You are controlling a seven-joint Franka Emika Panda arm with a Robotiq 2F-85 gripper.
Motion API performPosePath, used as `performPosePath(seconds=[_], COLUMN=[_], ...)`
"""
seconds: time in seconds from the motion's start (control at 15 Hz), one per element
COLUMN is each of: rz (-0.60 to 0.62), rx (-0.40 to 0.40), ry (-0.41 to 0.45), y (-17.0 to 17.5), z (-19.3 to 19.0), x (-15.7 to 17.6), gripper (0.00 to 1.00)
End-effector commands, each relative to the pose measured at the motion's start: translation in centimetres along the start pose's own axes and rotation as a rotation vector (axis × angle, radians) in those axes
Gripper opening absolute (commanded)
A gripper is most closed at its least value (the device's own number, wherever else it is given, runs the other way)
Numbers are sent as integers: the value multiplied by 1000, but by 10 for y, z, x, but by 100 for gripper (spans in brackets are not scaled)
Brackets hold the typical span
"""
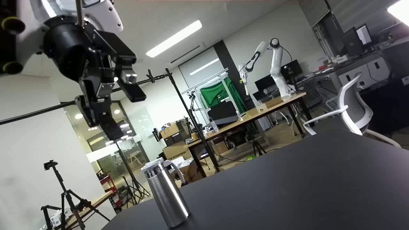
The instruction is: Open the small mouth of the silver bottle.
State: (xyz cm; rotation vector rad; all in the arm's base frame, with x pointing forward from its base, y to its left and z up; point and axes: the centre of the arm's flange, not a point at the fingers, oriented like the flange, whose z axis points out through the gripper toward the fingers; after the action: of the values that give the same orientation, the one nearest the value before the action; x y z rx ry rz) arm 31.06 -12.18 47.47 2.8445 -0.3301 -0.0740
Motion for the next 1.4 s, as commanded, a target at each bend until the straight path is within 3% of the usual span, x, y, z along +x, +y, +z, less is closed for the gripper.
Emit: performPosePath(seconds=[0.0, 0.6, 0.73, 0.8, 0.87, 1.07, 1.33], rz=[0, 0, 3, 19, 34, 68, 65], rx=[0, 0, 4, 17, 31, 88, 226], ry=[0, 0, 59, 101, 157, 263, 277], y=[0, 0, -3, -6, -11, -30, -75], z=[0, 0, -7, -14, -24, -51, -74], x=[0, 0, 13, 23, 36, 71, 112], gripper=[100, 100, 100, 77, 74, 53, 25])
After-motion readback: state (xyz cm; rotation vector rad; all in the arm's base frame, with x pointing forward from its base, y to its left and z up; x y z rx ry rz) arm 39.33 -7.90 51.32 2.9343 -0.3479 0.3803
